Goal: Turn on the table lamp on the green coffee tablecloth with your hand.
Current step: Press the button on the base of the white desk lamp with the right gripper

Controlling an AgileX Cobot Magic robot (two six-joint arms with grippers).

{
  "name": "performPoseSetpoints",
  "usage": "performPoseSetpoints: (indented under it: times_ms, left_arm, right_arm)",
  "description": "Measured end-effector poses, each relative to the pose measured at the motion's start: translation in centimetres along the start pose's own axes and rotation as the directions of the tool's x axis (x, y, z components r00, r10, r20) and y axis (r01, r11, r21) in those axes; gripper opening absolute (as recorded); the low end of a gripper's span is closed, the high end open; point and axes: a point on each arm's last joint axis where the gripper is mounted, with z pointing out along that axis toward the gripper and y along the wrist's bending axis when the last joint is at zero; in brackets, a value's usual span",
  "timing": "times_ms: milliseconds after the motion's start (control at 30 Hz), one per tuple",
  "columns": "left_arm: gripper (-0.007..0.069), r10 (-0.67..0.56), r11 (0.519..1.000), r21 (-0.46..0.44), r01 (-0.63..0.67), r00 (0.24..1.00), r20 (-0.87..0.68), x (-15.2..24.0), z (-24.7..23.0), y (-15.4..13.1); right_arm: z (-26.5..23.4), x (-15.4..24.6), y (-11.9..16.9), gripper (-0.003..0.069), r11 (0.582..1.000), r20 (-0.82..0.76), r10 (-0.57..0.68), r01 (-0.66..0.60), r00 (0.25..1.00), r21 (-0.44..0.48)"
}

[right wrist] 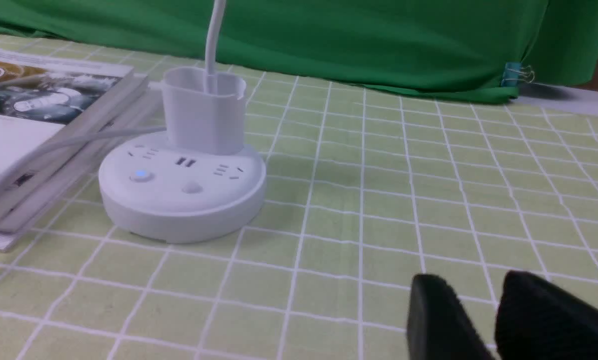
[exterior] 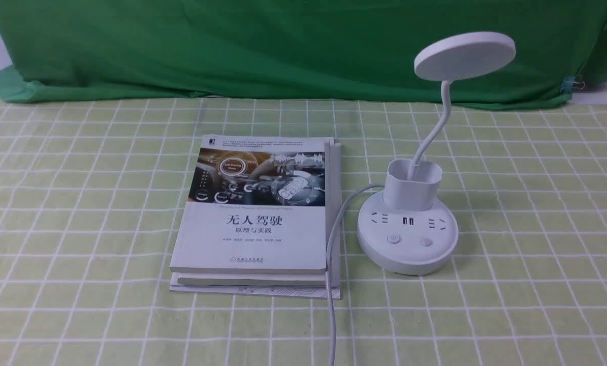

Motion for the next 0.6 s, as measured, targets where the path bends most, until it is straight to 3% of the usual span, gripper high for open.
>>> performPoseSetpoints:
  times_ms: [600]
  left_arm:
    - [0.0240, 0.000, 1.000, 0.000, 0.000, 1.000, 0.000, 0.00, 0.00, 0.00]
  right_arm:
    - [-0.02, -0.58, -0.17, 0.0241, 1.000, 0.063, 0.013, -0.014, 0.998, 0.017]
